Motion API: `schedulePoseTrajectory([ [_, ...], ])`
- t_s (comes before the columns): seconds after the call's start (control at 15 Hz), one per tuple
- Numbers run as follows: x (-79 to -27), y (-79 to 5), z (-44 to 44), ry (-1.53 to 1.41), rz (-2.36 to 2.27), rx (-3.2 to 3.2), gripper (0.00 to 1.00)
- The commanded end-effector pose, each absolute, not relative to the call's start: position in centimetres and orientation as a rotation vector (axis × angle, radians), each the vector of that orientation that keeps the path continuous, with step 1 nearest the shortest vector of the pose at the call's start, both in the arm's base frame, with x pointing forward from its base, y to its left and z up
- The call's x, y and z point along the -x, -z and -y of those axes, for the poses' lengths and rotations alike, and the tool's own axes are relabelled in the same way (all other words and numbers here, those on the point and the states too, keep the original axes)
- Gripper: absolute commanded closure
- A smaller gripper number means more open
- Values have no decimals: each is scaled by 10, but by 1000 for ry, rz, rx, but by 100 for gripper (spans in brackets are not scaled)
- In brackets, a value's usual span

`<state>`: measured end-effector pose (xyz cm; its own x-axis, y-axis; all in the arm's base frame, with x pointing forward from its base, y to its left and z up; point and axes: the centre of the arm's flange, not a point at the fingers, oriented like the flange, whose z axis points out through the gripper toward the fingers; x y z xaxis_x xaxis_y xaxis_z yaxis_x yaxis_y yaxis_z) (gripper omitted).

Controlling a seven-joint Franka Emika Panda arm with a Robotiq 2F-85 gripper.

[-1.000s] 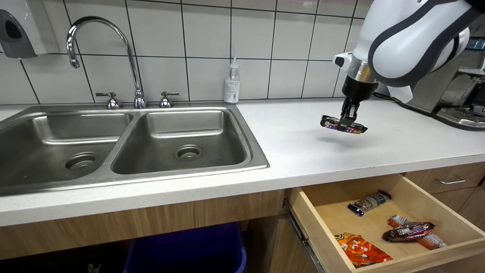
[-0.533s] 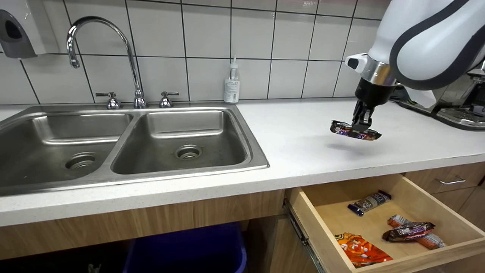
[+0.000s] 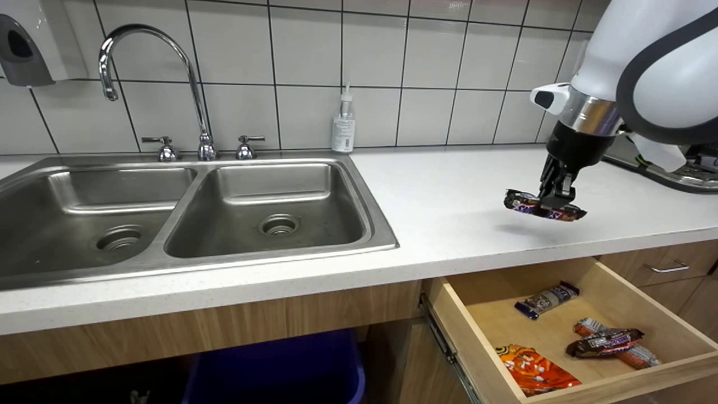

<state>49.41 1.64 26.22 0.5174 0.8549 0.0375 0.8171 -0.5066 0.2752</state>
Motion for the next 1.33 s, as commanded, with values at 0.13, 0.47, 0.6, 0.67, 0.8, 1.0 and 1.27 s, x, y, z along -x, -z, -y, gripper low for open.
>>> schedulePoseTrajectory([
  [0.13,-449,-268,-11,-273,-1419,-2517,96],
  [0.47,-424,-263,-6,-249,-1431,-2515,96],
  [0.6,-416,-260,-3,-230,-1437,-2517,96],
  [0.67,-412,-259,-1,-224,-1435,-2517,96],
  [0.8,-406,-257,1,-206,-1442,-2515,96],
  [1.0,-398,-252,6,-176,-1450,-2503,96],
  [1.27,-394,-241,12,-120,-1467,-2491,96],
])
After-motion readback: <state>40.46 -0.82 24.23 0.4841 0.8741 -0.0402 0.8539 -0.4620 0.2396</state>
